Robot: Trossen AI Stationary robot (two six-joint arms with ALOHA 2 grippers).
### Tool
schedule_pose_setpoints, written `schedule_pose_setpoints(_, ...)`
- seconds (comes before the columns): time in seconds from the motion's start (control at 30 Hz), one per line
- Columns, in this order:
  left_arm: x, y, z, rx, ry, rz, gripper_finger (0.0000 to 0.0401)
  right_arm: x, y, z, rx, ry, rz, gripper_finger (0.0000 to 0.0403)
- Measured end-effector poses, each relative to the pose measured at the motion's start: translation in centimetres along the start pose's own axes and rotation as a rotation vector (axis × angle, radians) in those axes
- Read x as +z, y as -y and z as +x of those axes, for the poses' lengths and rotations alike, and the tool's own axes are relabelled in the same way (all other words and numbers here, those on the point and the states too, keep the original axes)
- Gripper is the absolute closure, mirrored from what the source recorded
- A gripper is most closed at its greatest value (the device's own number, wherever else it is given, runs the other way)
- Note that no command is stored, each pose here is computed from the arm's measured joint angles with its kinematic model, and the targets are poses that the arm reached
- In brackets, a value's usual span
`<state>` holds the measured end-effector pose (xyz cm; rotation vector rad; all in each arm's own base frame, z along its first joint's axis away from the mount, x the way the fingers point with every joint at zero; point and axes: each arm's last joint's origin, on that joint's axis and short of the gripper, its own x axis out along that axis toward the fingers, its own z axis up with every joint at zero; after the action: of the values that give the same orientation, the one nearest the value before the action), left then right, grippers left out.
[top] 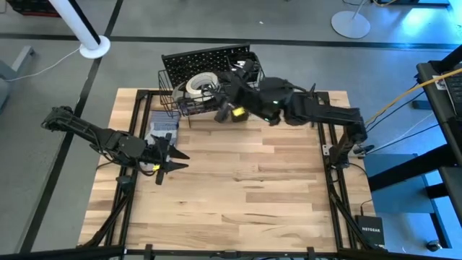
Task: Hang tools onto peg board
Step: Return to Home Position
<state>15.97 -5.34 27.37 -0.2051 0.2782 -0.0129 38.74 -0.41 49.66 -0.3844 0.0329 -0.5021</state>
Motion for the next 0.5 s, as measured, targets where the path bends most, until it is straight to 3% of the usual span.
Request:
schedule_pose_setpoints(0.23,-1.2,-0.4,-0.1,0.054,-0.118,-0.135,0.0274,2.7,-0.8,-6.5,0.173,-0.042,-0.065,0.0194)
schedule_pose_setpoints(0.33,-2.5,-0.9,-0.4,0.126,-0.239,-0.197,0.0274,2.6,-0.7,-9.9,0.247,-0.159,-0.123,0.0194)
schedule_pose_setpoints(0.5,-3.9,-2.0,-0.9,0.353,-0.311,-0.257,0.0274,0.0,0.5,-13.2,0.306,-0.441,-0.063,0.0194)
